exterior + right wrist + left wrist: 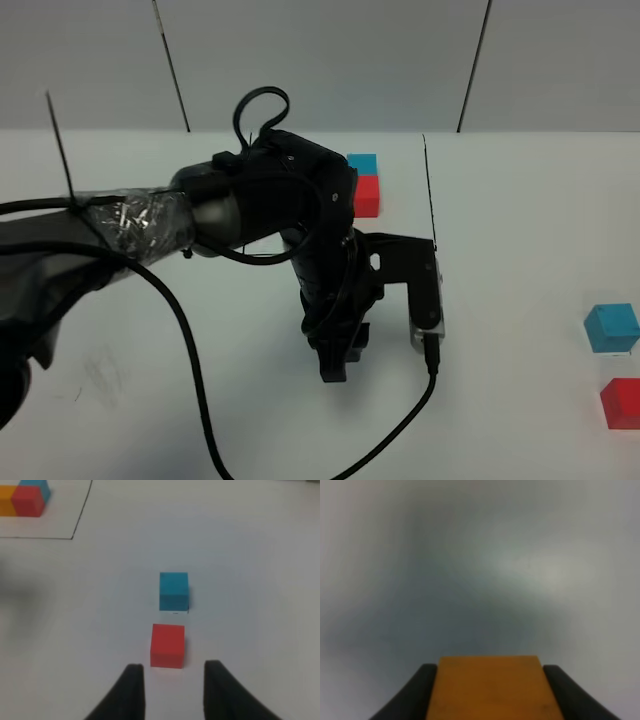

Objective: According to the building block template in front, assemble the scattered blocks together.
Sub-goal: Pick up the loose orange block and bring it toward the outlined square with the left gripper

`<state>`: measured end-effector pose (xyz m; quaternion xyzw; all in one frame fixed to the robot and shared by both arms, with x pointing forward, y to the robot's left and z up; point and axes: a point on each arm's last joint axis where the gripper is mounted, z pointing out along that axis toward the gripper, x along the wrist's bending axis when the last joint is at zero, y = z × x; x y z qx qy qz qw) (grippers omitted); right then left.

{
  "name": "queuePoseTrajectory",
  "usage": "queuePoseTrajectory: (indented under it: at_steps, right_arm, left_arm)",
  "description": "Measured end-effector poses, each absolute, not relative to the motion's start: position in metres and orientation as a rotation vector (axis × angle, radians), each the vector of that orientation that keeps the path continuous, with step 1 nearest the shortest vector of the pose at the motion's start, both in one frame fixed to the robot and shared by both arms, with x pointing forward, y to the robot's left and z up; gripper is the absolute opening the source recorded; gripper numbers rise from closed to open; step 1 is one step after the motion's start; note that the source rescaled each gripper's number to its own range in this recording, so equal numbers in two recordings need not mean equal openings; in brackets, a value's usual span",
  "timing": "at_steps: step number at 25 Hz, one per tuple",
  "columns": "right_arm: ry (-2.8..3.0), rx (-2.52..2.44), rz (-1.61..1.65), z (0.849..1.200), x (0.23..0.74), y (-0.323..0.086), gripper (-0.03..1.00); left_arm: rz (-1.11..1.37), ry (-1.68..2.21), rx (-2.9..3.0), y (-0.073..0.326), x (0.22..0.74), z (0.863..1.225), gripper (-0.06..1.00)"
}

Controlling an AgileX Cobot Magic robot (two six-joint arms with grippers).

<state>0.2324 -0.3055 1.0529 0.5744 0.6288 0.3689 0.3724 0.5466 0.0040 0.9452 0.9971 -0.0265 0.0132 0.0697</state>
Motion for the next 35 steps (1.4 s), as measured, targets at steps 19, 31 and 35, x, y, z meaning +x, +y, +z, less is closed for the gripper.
queuePoseTrajectory:
  at_steps: [19, 31, 35]
  right_arm:
    - [1.611, 1.472, 0.945, 1.053, 0.232, -0.305, 0.00]
    - [1.611, 1.472, 0.945, 1.053, 0.232, -0.305, 0.00]
    - [1.611, 1.472, 0.945, 1.053, 0.232, -0.305, 0.00]
  left_arm:
    - [-0.056, -0.110, 3.103, 0.003, 0.551, 0.889, 0.01]
    - [-0.001, -0.151, 3.128, 0.005, 0.554, 0.889, 0.67]
    - [0.011, -0.115, 3.123, 0.005, 0.555, 0.892, 0.97]
